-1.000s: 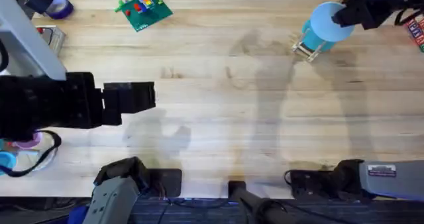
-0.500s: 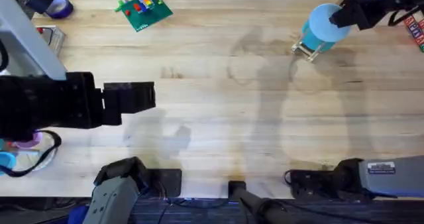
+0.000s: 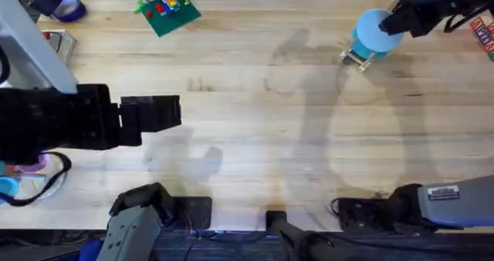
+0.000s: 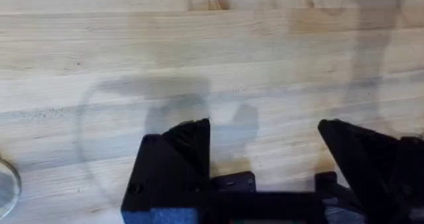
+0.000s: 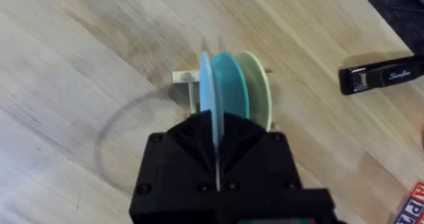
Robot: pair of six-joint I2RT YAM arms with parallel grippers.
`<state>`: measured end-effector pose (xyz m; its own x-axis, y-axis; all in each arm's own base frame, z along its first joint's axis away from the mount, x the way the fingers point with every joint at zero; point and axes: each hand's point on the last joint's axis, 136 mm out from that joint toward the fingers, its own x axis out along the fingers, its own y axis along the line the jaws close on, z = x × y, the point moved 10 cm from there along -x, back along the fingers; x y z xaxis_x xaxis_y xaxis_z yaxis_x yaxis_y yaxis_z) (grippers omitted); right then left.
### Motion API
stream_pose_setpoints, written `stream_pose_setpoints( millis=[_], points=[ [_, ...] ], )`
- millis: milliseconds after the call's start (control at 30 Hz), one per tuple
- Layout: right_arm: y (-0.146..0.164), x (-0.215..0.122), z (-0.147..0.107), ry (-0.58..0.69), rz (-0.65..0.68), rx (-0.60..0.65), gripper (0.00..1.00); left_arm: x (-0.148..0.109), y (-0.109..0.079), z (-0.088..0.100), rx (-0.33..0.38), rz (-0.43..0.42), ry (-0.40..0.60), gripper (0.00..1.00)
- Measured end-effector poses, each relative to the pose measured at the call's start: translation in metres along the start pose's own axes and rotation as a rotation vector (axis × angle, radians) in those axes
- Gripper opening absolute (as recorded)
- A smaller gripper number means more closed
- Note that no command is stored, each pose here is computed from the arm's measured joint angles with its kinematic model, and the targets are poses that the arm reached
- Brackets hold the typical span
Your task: Pick up the plates from the table one by one and place each into a slot on the dish rack.
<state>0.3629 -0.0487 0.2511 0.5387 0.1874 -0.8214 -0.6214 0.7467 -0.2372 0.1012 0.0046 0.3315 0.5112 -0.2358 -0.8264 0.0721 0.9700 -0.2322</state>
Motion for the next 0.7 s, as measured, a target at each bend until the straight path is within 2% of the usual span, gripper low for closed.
stream_pose_setpoints(
  millis=[700],
  points=[
    [0.000, 0.021, -0.006, 0.020, 0.056, 0.021, 0.029, 0.000, 0.000, 0.000, 0.000, 0.000, 0.000, 0.993]
  ],
)
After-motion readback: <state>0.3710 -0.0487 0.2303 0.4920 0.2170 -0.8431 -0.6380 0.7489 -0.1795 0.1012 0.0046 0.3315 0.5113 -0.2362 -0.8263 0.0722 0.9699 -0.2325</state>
